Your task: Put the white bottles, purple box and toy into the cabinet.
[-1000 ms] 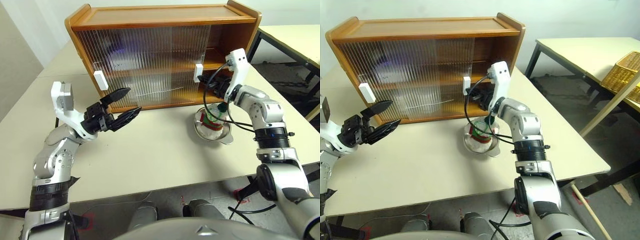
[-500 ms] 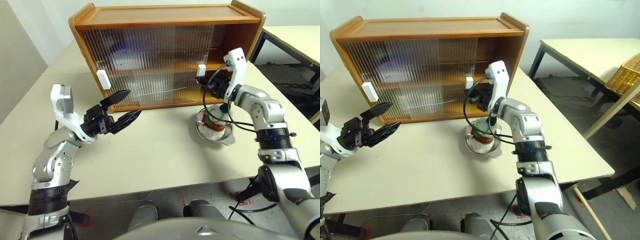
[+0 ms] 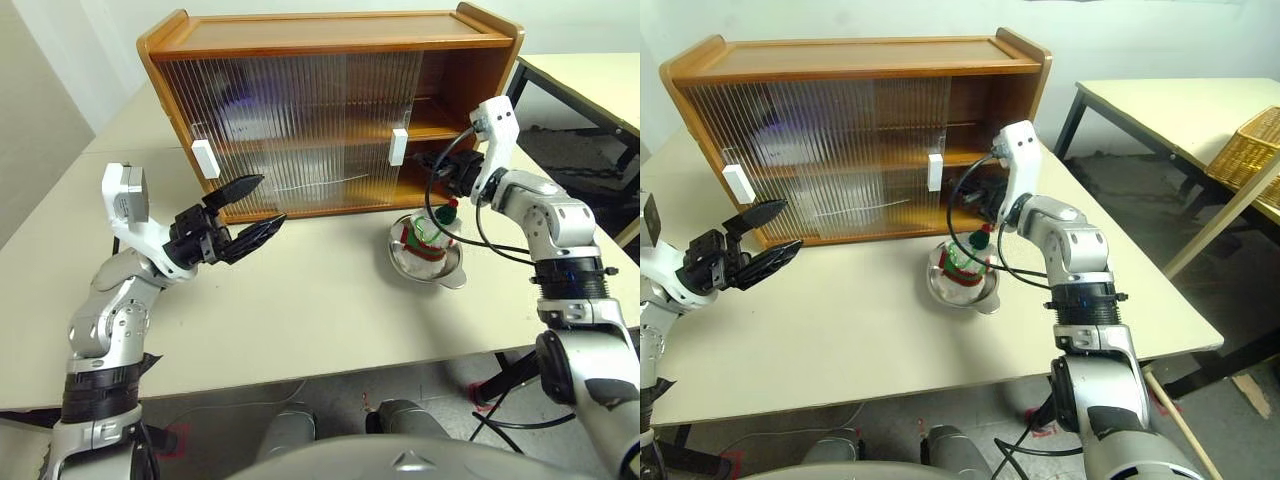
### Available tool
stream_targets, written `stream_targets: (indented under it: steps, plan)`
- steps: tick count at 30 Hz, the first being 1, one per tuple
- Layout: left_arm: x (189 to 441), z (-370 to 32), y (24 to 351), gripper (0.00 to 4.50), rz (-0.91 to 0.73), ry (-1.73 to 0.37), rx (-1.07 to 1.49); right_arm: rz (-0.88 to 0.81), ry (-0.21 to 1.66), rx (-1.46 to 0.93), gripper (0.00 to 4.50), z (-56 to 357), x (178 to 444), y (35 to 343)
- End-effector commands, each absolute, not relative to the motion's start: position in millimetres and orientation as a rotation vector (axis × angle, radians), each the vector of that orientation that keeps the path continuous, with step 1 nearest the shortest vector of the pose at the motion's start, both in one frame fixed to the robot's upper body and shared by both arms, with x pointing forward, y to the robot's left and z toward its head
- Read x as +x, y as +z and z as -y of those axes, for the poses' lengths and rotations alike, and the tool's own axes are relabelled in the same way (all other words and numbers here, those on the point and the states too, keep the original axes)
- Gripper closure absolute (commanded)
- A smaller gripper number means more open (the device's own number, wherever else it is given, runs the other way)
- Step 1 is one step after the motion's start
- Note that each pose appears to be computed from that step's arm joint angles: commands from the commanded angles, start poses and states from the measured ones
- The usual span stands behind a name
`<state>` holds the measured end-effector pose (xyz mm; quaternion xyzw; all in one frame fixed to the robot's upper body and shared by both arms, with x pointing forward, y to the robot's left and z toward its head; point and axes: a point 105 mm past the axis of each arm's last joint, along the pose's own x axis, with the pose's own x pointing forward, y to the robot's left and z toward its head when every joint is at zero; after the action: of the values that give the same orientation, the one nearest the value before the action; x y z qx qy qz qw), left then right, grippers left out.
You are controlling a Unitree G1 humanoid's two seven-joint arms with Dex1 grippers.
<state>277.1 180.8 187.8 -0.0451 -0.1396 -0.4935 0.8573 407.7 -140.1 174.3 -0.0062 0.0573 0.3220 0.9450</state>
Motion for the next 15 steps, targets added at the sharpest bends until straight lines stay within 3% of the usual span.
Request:
stream_targets:
  steps: [1,15]
  plan:
    - [276.6,-179.0,185.4,0.0,0.287,-1.041,-0.095,-0.107,0.663,-0.025,4.45,134.3,416.1,172.5]
    - [274.4,-180.5,185.4,0.0,0.282,-1.03,-0.092,-0.062,0.779,-0.004,4.45,89.4,419.5,184.3]
